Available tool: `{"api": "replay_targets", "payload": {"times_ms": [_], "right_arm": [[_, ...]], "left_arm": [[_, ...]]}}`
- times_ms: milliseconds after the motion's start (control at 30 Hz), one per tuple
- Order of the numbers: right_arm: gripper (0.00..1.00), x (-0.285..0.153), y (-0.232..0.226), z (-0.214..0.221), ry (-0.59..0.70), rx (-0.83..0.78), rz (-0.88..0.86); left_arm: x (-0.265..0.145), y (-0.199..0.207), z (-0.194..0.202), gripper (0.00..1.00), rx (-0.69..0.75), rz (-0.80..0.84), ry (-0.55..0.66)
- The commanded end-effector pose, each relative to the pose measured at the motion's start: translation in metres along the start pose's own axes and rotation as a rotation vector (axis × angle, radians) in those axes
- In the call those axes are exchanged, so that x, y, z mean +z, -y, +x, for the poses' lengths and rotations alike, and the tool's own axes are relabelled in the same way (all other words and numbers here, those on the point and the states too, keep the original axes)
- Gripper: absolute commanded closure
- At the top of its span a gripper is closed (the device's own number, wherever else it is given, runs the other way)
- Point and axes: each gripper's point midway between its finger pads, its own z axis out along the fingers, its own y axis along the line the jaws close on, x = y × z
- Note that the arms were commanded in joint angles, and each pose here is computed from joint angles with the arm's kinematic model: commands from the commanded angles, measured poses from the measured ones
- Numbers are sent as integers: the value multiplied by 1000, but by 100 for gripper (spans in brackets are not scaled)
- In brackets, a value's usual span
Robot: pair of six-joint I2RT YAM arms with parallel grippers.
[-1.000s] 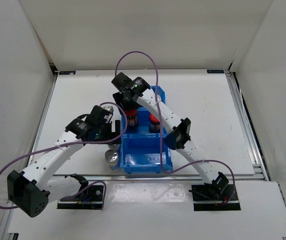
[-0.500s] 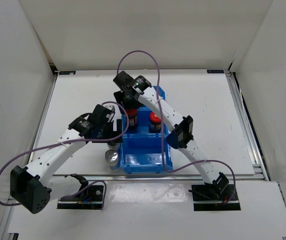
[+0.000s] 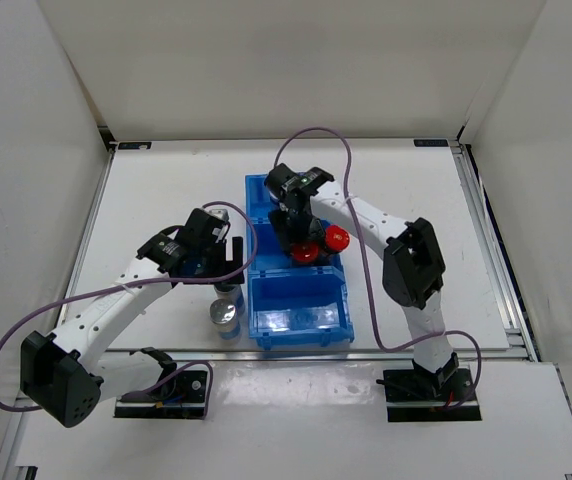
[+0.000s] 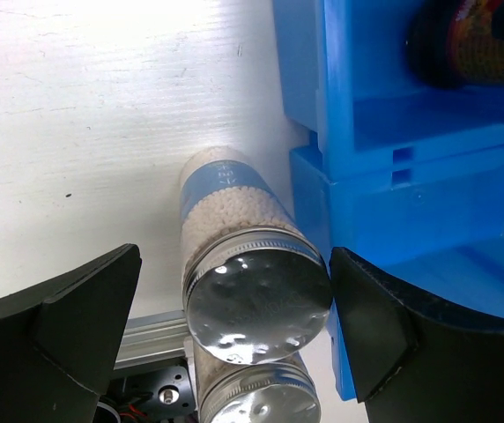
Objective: Organize the condiment bottles
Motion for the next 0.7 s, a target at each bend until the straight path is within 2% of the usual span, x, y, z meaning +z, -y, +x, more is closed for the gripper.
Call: {"api": "replay_targets", "payload": {"times_ms": [0,300,433,600,667], "right_arm": [[67,-11,-18,-15,150,-133,5],[61,-27,-29,-55,254,-152,20],[60,-24,-27,-55,247,-152,32],[45,-38,-32,-68,306,-154,9],[39,-30,-35,-78,312,-152,18]], "left_arm": [[-4,0,-5,1,-9,-4,36],[-2,-2,-2,1,-8,-13,18],[-2,-2,-2,1,-8,-13,18],[-1,-2,-5,1,-8,-21,23],[1,-2,-4,1,-7,-26,13]]}}
